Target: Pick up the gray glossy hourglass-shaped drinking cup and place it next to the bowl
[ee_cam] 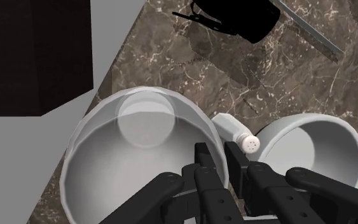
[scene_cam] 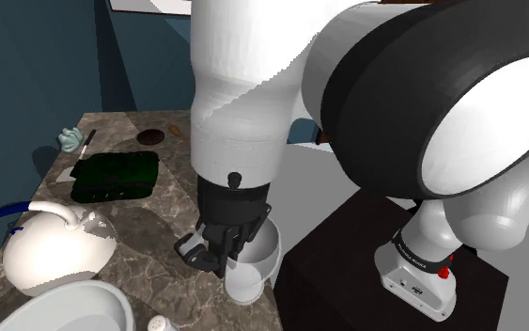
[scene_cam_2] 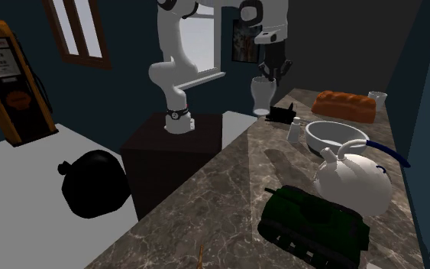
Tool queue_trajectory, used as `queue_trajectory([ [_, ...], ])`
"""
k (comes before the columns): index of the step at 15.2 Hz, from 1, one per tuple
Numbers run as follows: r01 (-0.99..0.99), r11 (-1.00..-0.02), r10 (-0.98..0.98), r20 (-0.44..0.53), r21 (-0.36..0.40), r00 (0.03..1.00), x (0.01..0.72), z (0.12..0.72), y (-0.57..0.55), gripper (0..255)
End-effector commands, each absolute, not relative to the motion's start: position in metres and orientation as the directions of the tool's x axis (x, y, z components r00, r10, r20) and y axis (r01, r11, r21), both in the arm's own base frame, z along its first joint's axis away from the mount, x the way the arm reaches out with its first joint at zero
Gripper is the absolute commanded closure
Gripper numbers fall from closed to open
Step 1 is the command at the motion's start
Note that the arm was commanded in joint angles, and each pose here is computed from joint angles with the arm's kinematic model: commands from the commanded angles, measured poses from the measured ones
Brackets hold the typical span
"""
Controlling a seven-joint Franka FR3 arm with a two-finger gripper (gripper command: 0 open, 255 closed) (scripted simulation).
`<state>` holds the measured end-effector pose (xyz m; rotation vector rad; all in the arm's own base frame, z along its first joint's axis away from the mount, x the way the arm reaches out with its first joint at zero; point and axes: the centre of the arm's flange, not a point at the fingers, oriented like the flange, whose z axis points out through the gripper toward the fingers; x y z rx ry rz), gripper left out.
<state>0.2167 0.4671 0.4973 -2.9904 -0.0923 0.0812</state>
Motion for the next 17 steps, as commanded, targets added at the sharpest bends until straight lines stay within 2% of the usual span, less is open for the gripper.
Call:
queue_trajectory([
  [1, 0.057, -0.987, 0.065, -0.048, -0.150, 0.997, 0.217, 0.487, 0.466, 255],
  [17, 0.057, -0.987, 0.065, -0.048, -0.150, 0.997, 0.217, 0.403, 0.466, 255],
])
